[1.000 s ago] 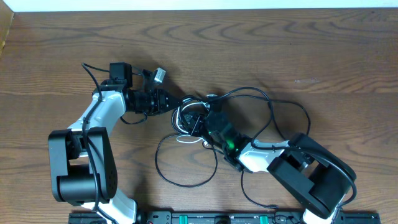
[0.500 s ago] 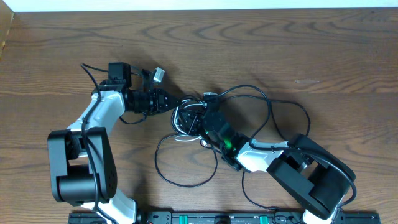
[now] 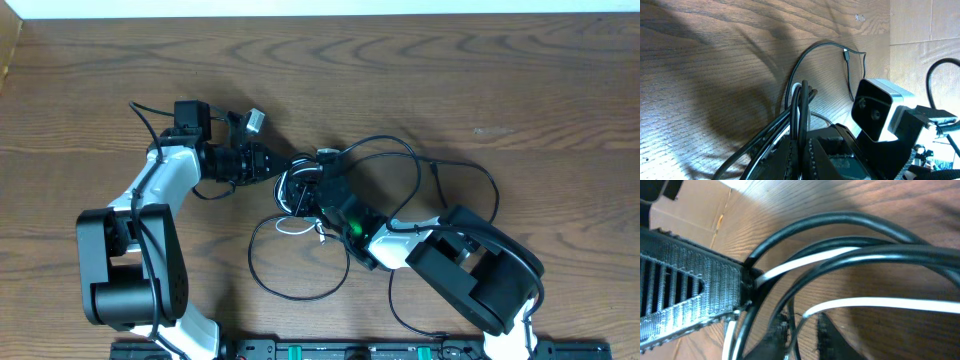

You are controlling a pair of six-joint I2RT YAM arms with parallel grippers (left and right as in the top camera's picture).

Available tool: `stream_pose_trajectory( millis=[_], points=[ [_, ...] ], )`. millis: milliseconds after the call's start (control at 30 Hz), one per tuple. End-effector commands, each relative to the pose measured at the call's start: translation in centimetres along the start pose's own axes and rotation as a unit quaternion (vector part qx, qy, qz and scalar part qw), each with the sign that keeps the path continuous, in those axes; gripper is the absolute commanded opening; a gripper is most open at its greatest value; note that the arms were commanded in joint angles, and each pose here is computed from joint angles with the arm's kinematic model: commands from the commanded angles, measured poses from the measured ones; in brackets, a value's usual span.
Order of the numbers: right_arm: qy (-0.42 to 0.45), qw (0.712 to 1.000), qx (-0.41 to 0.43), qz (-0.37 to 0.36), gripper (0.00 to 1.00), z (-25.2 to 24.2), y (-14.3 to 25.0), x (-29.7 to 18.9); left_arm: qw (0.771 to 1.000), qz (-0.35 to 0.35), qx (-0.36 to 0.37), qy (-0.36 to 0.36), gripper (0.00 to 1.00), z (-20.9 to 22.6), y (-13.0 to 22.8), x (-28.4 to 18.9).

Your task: Untangle cables

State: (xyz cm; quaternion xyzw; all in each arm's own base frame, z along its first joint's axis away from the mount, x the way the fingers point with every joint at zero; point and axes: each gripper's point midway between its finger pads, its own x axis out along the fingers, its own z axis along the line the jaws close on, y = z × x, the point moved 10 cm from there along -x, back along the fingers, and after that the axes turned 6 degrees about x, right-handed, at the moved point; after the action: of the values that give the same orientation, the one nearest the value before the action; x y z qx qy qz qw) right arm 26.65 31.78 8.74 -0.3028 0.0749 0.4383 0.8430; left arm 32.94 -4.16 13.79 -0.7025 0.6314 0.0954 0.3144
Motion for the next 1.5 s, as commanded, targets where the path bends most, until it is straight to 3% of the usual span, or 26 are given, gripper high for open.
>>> stream_pose_trajectory(
  millis=[0,67,367,500,767,1000,1467],
  points=[
    [-0.008,0.999,-0.037,0.002,0.10,0.5,0.1,0.5,1.000,0.003,0.002,0.011,0.08,0.1,0.2,0.2],
    [-0.008,0.999,-0.036,0.002,0.01,0.4,0.0,0.5,1.000,0.003,0.002,0.011,0.08,0.1,0.2,0.2],
    [-0.049,0.996,-0.042,0.068,0.01,1.3,-1.5,-0.5,1.000,0.003,0.002,0.009,0.08,0.1,0.2,0.2],
    [-0.005,0.995,-0.028,0.092,0.01,1.3,-4.1,-2.9,1.000,0.003,0.002,0.009,0.08,0.1,0.2,0.2],
    [0.048,0.988,-0.078,0.124,0.01,1.7,-7.0,-7.8,1.000,0.003,0.002,0.009,0.08,0.1,0.2,0.2],
    [0.057,0.984,-0.118,0.118,0.01,2.6,-8.5,-10.6,1.000,0.003,0.002,0.009,0.08,0.1,0.2,0.2],
    [0.165,0.985,-0.031,0.048,0.01,-1.0,-14.8,-19.0,1.000,0.004,0.002,-0.005,0.08,0.3,0.2,0.2]
  ],
)
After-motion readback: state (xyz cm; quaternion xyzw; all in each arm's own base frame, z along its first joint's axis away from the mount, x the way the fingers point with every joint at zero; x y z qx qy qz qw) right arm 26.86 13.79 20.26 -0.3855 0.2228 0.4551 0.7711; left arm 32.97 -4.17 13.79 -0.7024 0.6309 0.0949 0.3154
